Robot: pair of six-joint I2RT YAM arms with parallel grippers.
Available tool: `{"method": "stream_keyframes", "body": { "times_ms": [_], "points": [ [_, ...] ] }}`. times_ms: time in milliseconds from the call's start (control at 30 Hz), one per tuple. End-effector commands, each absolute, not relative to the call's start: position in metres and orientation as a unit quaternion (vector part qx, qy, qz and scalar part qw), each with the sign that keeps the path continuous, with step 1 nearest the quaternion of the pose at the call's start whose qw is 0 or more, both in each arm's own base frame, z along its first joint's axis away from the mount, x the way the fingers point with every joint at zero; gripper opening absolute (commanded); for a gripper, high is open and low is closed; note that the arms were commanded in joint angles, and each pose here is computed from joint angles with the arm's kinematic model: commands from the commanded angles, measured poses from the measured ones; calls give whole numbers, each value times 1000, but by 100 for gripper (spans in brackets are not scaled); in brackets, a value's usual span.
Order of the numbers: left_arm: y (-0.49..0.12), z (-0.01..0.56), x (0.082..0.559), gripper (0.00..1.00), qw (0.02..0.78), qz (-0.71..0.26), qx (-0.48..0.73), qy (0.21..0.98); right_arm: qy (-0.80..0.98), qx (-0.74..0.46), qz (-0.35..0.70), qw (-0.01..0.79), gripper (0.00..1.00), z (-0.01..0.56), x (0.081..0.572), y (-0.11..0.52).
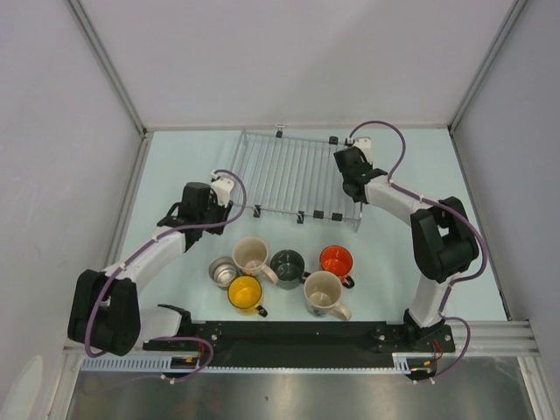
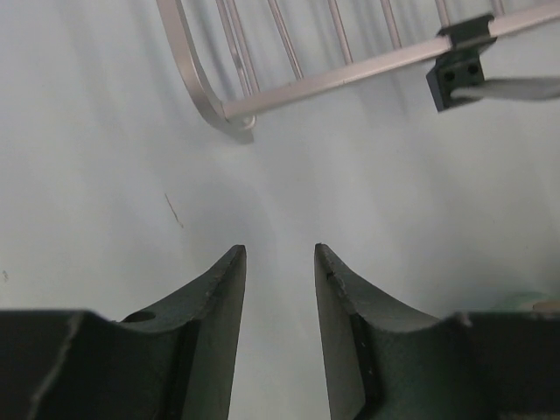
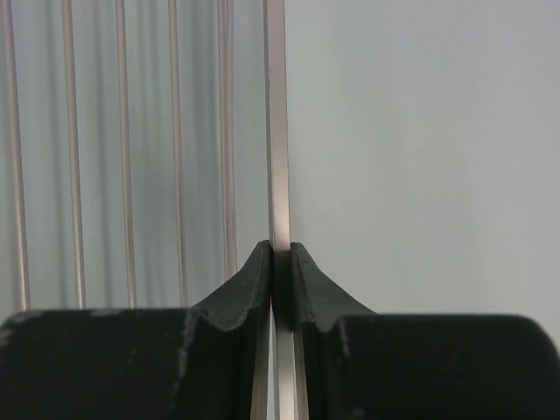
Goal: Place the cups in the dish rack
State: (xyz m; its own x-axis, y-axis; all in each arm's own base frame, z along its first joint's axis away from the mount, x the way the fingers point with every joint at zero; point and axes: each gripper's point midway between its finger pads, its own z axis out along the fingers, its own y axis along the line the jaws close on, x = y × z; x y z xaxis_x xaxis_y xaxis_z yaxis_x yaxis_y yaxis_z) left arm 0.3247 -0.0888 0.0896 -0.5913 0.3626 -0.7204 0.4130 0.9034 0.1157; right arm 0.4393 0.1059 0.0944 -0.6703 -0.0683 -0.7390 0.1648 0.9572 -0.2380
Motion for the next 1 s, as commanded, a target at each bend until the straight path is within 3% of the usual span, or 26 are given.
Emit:
{"method": "stream_keyframes", "body": {
  "times_ms": [0, 133, 267, 300, 400, 533, 633, 967],
  "points": [
    [-90, 81, 308, 41, 389, -44, 240, 889, 929, 16, -169, 329, 0, 60, 398, 93],
    [-86, 104, 315, 42, 418, -31, 231, 878, 929, 16, -175, 325, 6, 58, 399, 91],
    [-83, 165, 338, 72, 486, -16, 205, 849, 929, 15, -179, 324, 7, 57, 399, 90],
    [-86, 181, 351, 86, 498, -17, 197, 844, 929, 14, -179, 324, 7, 56, 399, 90],
    [-87, 193, 384, 96, 503, -5, 180, 845, 929, 13, -178, 325, 7, 56, 399, 91],
    [-92, 182, 425, 99, 487, 2, 167, 858, 929, 13, -177, 326, 5, 56, 398, 91],
    [-94, 169, 449, 95, 474, -3, 156, 867, 929, 11, -180, 324, 5, 54, 396, 90],
    [-92, 150, 498, 94, 456, -8, 139, 879, 929, 7, -178, 325, 4, 51, 395, 93]
  ]
}}
